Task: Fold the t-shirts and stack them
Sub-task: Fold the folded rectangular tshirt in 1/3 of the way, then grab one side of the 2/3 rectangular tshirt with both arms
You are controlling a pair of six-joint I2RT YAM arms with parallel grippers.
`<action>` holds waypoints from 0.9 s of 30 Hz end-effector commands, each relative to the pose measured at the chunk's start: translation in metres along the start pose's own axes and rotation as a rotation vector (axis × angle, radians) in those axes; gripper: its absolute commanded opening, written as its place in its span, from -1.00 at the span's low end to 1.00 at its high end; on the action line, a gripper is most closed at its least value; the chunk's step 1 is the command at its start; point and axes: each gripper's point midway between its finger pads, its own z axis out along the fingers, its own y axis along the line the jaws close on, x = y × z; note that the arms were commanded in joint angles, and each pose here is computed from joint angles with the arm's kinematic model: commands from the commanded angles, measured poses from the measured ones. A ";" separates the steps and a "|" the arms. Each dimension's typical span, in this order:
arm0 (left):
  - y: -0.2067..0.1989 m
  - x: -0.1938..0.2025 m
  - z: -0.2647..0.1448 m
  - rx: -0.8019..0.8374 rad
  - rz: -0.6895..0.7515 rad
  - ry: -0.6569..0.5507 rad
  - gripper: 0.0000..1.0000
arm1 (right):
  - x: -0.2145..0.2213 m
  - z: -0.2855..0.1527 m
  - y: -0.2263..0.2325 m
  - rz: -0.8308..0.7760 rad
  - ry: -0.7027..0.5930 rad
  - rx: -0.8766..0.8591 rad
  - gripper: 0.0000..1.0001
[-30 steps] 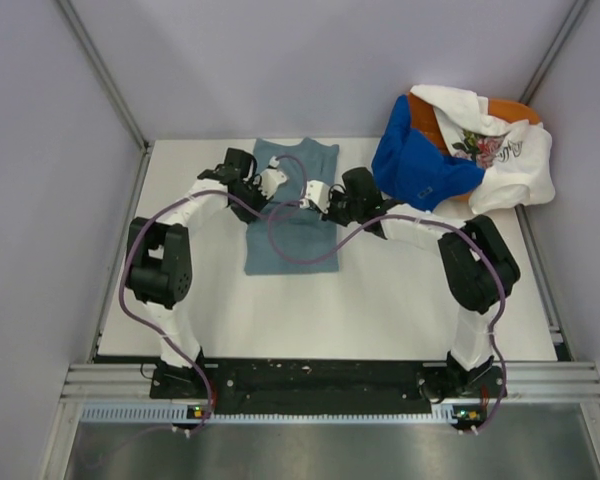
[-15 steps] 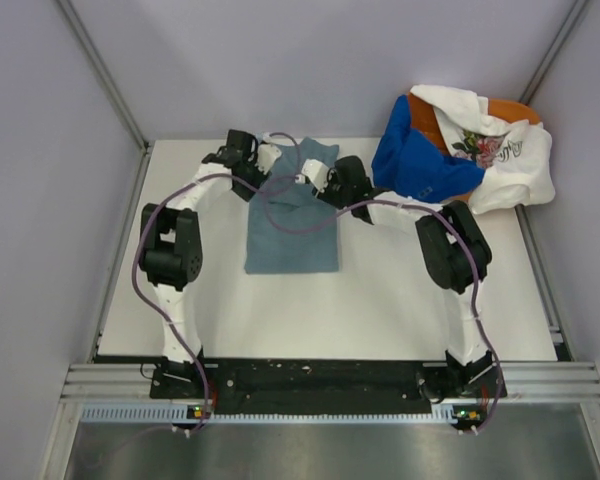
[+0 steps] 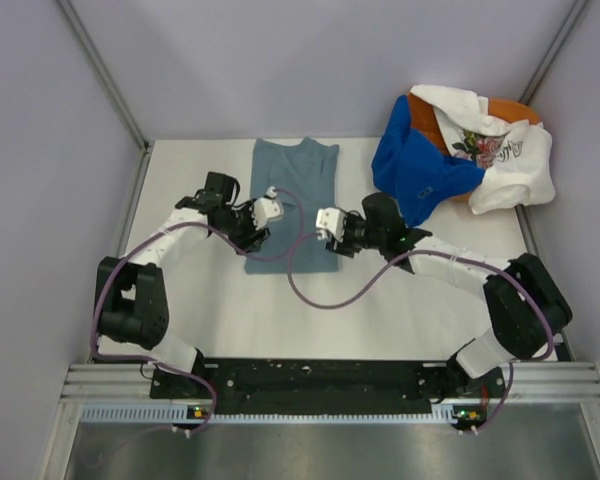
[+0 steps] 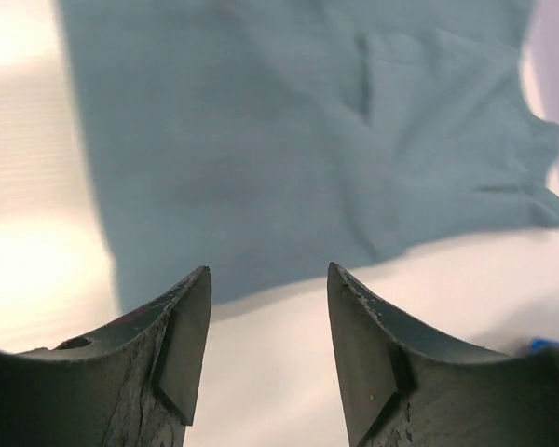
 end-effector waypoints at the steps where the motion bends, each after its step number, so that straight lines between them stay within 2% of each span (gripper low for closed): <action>1: -0.044 0.017 0.005 0.139 0.215 -0.055 0.22 | 0.012 0.012 0.072 -0.167 0.041 -0.178 0.05; 4: -0.057 0.033 0.010 0.154 0.262 -0.018 0.25 | 0.030 0.021 0.077 -0.199 0.122 -0.164 0.06; 11: -0.073 0.059 0.025 0.175 0.286 0.057 0.30 | 0.050 0.032 0.085 -0.242 0.199 -0.185 0.08; 17: -0.070 0.081 0.037 0.144 0.246 0.159 0.23 | 0.074 0.029 0.095 -0.259 0.288 -0.197 -0.10; 18: -0.069 0.082 0.038 0.140 0.240 0.161 0.19 | 0.075 0.029 0.094 -0.264 0.288 -0.188 -0.18; 20: -0.066 0.083 0.041 0.121 0.228 0.167 -0.08 | 0.074 0.030 0.093 -0.264 0.286 -0.172 -0.61; 22: -0.063 0.080 0.043 0.104 0.207 0.170 -0.61 | 0.069 0.029 0.094 -0.256 0.277 -0.172 -0.91; 23: -0.063 0.080 0.043 0.100 0.189 0.178 -0.89 | 0.066 0.029 0.093 -0.256 0.273 -0.171 -0.98; 24: -0.061 0.078 0.041 0.092 0.171 0.182 -1.00 | 0.062 0.027 0.093 -0.251 0.268 -0.165 -1.00; 27: -0.057 0.074 0.031 0.064 0.107 0.206 -1.00 | 0.041 0.019 0.094 -0.219 0.230 -0.149 -1.00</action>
